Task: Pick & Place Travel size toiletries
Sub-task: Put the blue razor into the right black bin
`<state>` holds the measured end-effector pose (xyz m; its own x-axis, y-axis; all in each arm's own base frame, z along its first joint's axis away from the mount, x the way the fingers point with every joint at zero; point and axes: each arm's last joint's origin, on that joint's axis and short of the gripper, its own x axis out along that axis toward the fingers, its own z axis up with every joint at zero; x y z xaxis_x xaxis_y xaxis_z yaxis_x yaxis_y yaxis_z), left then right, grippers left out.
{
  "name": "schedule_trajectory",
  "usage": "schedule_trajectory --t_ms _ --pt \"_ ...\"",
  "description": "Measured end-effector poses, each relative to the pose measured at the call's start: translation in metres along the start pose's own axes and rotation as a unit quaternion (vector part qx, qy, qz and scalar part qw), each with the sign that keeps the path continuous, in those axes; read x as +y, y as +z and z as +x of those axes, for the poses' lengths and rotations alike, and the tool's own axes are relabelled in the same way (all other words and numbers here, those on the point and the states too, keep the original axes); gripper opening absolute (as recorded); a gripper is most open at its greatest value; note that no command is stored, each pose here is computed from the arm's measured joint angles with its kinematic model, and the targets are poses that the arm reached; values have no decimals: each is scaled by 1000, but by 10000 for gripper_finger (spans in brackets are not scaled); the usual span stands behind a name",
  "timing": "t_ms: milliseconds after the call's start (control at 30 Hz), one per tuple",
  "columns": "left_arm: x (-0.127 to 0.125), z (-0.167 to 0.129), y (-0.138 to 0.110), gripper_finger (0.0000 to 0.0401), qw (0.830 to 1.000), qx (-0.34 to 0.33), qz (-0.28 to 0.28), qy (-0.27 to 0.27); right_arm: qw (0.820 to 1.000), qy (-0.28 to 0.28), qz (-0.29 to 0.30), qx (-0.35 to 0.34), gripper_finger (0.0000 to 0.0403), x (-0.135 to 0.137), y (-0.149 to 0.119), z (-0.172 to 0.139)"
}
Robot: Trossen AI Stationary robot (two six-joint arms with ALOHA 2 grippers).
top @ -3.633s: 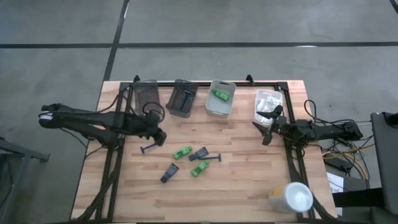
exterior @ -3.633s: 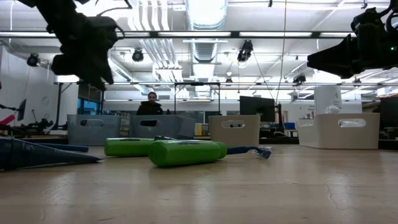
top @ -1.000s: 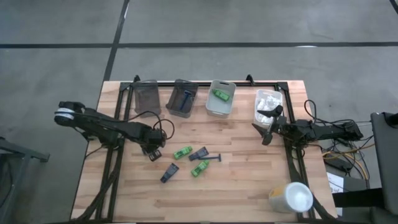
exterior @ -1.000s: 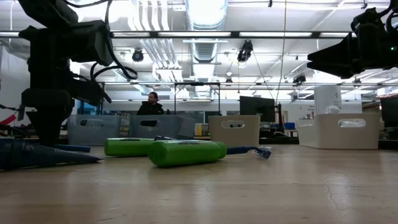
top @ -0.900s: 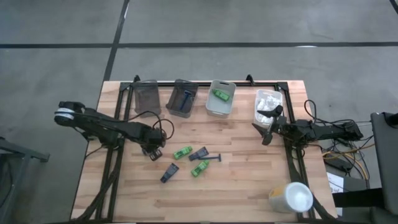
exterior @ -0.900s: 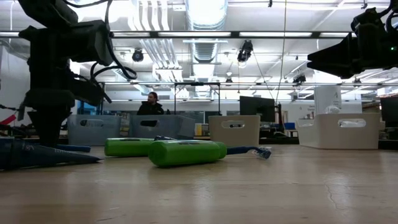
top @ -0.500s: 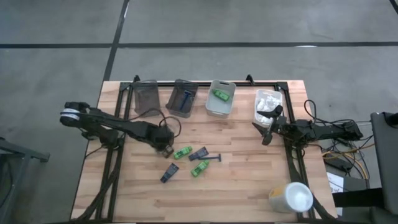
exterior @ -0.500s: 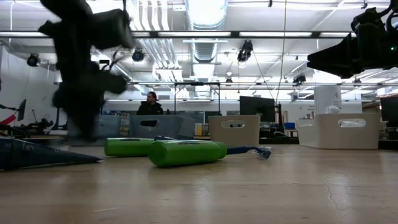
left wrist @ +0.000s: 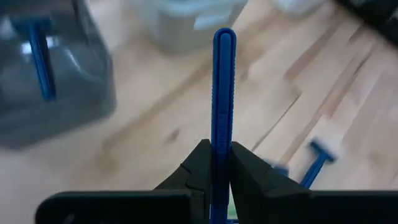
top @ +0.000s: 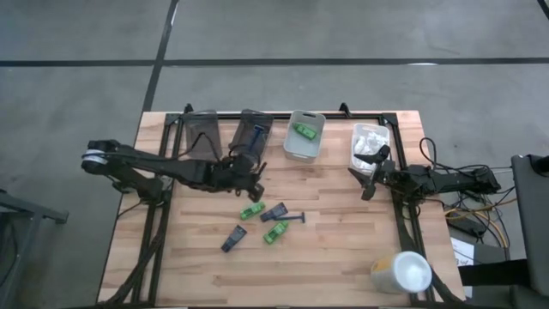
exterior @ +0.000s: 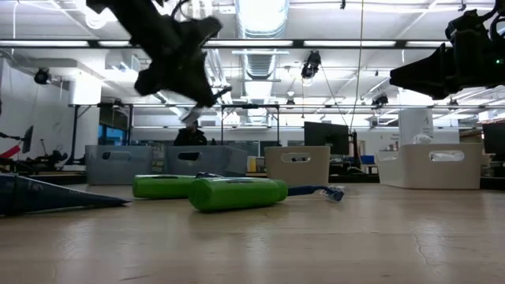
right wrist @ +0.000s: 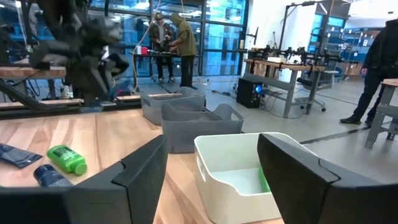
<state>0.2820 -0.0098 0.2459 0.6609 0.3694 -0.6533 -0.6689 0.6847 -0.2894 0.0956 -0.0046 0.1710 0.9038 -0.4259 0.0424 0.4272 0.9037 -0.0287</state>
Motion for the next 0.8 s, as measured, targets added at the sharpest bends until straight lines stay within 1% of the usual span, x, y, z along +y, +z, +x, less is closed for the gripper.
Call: schedule_trajectory --t_ms 100,233,433,600,800 --pt "-9 -5 16 40 999 -50 4 -16 1000 0 0 0 238 0 0 0" --pt "-18 -11 36 41 993 -116 1 -34 1000 0 0 0 231 0 0 0" --pt "-18 -12 53 41 983 -172 -28 -54 1000 0 0 0 226 0 0 0" --pt "-7 -4 63 41 979 -187 -68 -33 1000 0 0 0 238 0 0 0" --pt "18 9 75 41 975 -202 -82 38 1000 0 1 0 259 0 0 0"
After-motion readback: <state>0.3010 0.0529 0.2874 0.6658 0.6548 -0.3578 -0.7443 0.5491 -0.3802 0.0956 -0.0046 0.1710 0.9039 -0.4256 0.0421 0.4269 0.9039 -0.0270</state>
